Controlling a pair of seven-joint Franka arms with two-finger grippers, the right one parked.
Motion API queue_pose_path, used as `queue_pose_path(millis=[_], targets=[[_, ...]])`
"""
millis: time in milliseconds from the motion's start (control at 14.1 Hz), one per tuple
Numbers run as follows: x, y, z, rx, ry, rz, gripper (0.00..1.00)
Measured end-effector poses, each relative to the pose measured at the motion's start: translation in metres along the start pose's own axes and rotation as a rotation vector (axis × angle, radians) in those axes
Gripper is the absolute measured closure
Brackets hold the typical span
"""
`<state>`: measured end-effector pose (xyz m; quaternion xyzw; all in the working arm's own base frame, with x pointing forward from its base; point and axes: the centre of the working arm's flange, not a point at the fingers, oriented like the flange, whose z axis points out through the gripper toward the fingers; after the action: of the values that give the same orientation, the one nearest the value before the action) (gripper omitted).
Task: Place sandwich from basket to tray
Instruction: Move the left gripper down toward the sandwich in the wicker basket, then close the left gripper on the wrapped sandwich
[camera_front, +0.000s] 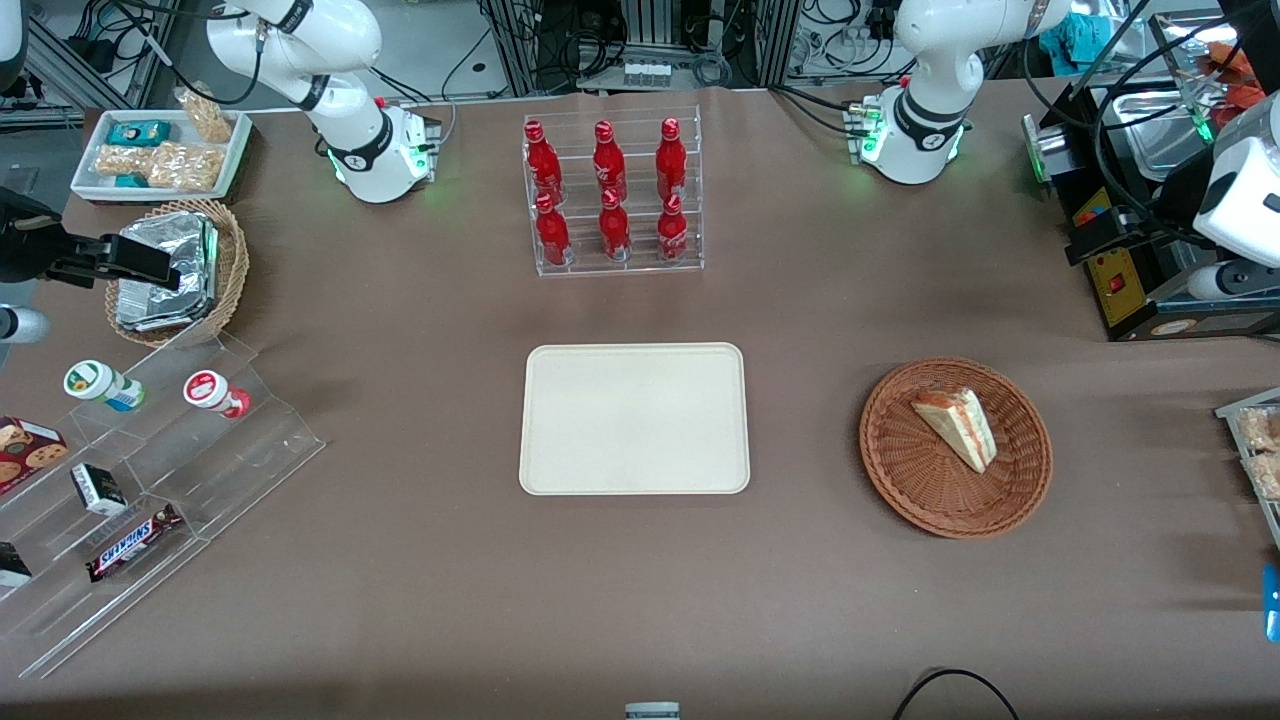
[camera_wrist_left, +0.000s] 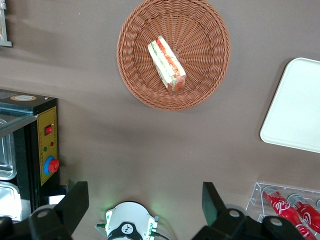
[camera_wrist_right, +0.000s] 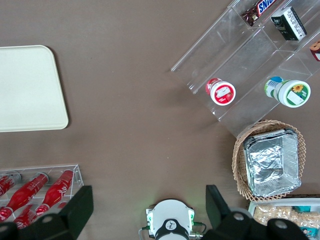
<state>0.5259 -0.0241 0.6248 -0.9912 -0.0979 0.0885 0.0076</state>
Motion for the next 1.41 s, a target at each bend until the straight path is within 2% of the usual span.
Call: queue_pose_path(millis=[283,424,636,707,848,1061,1273,1414], targets=[[0.007,0.0,0.009,0.003,-0.019,-0.001,0.0],[0.028,-0.003,0.036,0.005,-0.069,-0.03,0.0],[0.09,-0.006,0.121,-0.006,-0.149,-0.131,0.0],[0.107,-0.005,0.151,-0.014,-0.157,-0.149,0.0],[0.127,-0.001,0.2,-0.033,-0.123,-0.198,0.0],[0.133,0.005,0.242,-0.056,-0.052,-0.375,0.0],[0.133,0.009,0.263,-0.076,-0.011,-0.488,0.0],[0.133,0.011,0.277,-0.079,-0.011,-0.521,0.0]])
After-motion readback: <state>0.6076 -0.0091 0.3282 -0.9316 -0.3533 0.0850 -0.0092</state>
